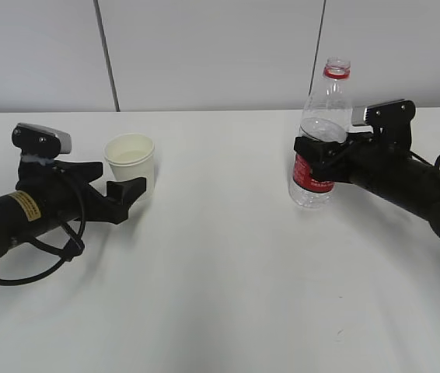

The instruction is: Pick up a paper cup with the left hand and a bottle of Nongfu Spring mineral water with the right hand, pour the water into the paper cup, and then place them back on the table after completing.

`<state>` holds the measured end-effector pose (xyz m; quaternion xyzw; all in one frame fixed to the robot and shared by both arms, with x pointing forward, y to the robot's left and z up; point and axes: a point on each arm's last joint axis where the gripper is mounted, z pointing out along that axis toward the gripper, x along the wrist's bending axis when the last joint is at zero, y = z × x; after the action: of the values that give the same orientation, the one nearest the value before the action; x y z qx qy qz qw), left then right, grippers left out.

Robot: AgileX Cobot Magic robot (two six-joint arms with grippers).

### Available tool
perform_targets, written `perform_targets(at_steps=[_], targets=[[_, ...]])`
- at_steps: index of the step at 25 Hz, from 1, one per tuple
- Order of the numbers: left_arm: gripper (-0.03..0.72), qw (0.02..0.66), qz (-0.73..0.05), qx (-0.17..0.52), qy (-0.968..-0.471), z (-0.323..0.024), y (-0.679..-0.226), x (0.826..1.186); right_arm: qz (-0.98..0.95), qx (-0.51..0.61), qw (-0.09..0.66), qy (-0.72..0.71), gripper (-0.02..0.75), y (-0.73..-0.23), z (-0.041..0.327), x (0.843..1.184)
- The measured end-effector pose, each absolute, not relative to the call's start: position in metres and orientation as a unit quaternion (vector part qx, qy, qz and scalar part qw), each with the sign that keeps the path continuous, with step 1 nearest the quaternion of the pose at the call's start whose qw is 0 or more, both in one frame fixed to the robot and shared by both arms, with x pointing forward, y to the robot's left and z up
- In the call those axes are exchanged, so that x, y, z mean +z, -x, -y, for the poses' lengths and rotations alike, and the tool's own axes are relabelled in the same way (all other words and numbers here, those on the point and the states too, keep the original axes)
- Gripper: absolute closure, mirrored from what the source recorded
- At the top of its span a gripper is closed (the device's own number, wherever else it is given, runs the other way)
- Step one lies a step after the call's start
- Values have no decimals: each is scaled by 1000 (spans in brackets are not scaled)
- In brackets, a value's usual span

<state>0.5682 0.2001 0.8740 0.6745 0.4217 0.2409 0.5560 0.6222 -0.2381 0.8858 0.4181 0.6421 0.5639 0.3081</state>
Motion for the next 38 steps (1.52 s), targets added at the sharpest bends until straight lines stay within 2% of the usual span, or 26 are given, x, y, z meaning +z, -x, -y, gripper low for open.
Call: perform_targets(at_steps=[8, 13, 16, 23, 38], targets=[[107, 556, -422, 241, -675, -200, -568, 874, -643, 563, 309, -417, 286, -622, 238, 886], [107, 556, -422, 241, -675, -200, -568, 874, -647, 557, 307, -421, 132, -622, 239, 884], [107, 556, -422, 241, -675, -200, -568, 874, -653, 546, 304, -427, 89, -622, 239, 882], [107, 556, -422, 241, -675, -200, -568, 874, -659, 537, 295, -435, 86, -612, 240, 877], [107, 556, -421, 241, -674, -200, -568, 874, -645, 535, 313, -448, 101, -578, 246, 892]])
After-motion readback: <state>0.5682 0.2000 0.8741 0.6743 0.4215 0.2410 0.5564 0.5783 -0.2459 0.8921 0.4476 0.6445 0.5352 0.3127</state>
